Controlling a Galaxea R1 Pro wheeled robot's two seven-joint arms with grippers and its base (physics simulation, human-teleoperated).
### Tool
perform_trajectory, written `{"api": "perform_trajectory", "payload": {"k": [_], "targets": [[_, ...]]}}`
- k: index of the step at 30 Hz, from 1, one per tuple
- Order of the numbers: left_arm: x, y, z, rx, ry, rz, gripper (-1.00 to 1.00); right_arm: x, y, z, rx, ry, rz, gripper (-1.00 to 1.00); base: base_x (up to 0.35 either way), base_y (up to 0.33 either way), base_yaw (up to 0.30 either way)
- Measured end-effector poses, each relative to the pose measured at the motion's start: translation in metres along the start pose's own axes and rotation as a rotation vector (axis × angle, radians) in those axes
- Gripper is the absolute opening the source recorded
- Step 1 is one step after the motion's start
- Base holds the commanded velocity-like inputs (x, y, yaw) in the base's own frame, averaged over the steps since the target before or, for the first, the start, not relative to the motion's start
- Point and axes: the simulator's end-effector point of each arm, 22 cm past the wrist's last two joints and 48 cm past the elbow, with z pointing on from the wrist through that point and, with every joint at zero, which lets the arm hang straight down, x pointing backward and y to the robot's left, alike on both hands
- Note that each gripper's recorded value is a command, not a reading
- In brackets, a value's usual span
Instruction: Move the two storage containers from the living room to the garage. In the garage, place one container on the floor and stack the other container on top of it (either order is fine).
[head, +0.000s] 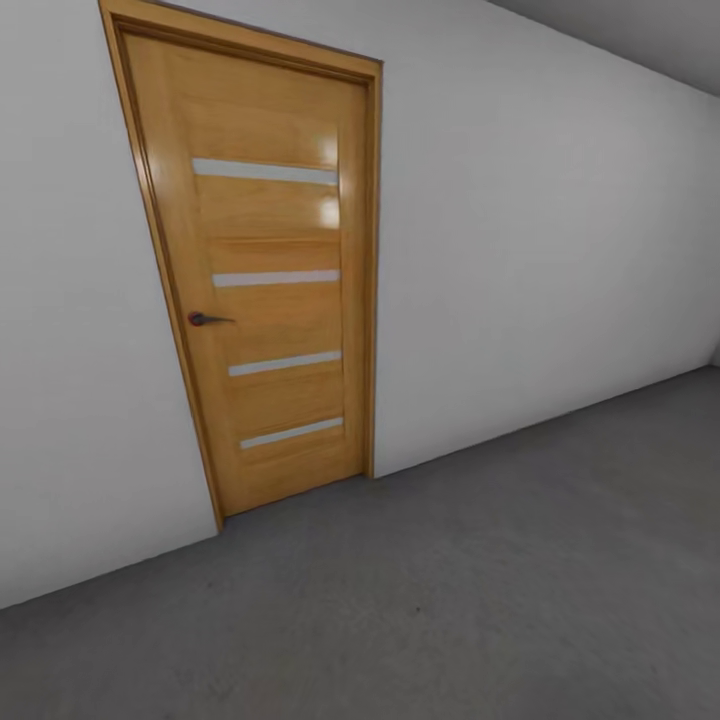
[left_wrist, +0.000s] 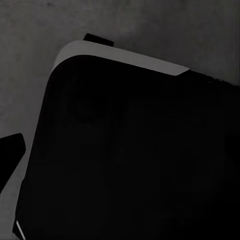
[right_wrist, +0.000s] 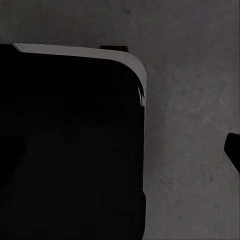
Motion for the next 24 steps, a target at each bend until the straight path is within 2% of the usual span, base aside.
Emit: {"api": "perform_trajectory", "payload": {"k": [9, 16, 24], "targets": [[-0.0002, 0.0001, 0.0000, 0.000, -0.001, -0.002, 1.00, 0.0001, -0.0019, 0.0000, 0.003, 0.000, 0.004, 1.00, 0.320, -0.023, 0.235], [0.0000, -0.0003, 0.0000, 0.000, 0.000, -0.001, 1.00, 0.0003, -0.0010, 0.0000, 0.003, 0.002, 0.009, 1.00, 0.308, -0.127, 0.260], [0.0004, -0.0016, 0.0000, 0.002, 0.001, -0.001, 1.00, 0.0002, -0.0041, 0.0001, 0.005, 0.001, 0.001, 1.00, 0.289, -0.215, 0.050]]}}
